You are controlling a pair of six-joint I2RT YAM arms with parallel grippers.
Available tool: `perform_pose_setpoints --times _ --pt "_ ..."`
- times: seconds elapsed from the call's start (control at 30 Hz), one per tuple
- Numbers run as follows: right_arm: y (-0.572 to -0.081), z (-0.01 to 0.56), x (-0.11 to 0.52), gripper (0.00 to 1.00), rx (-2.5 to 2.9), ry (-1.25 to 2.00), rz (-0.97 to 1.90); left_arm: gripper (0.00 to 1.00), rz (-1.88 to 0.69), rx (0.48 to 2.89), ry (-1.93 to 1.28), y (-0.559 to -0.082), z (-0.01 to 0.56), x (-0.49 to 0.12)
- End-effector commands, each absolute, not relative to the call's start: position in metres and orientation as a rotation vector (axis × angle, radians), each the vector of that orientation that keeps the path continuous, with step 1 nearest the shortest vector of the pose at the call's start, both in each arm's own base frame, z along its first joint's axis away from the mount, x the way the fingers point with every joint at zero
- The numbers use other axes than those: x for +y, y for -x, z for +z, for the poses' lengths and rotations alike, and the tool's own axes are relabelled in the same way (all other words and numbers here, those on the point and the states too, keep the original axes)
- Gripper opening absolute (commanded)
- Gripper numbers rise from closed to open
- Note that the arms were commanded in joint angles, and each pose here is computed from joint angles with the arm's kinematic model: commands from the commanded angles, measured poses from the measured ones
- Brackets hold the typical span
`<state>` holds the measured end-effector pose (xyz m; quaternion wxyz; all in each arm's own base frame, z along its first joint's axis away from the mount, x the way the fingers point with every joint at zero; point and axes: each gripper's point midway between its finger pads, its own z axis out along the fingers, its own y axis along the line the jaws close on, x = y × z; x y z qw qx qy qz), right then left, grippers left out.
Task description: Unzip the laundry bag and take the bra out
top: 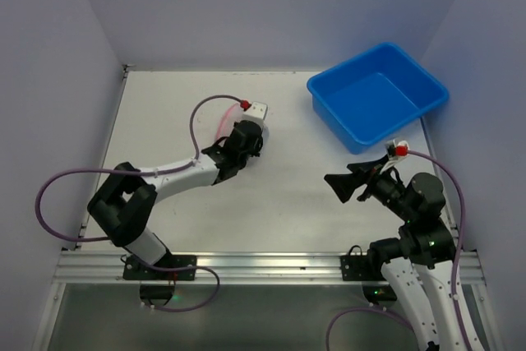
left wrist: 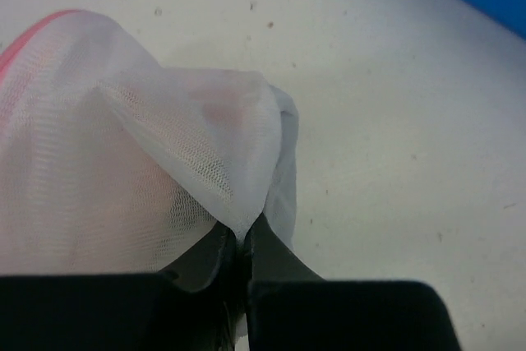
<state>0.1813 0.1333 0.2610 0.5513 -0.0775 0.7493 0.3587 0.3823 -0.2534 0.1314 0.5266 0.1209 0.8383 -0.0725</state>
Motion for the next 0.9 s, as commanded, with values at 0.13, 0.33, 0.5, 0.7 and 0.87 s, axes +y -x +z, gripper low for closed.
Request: perform_pose_setpoints --times 0.13,0.33,0.5,0.7,0.87 --pt "-0.181 0.261 0.141 0.99 1.756 0.214 0.899 0.00 0.542 2.077 -0.178 -0.310 0.092 -0.198" --pt "-0.181 0.266 0.125 0.99 1.724 0.133 0.807 0.00 0.545 2.098 -0.386 -0.263 0.063 -0.268" --pt "-0.177 0.272 0.116 0.99 1.690 0.099 0.770 0.44 0.386 2.144 -0.415 -0.237 0.061 -0.302" --pt "-0.174 0.281 0.110 0.99 1.660 0.077 0.742 0.91 0.121 2.214 -0.415 -0.214 0.083 -0.326" --pt "-0.170 0.293 0.103 0.99 1.618 0.065 0.712 1.00 -0.139 2.218 -0.426 -0.199 0.129 -0.350"
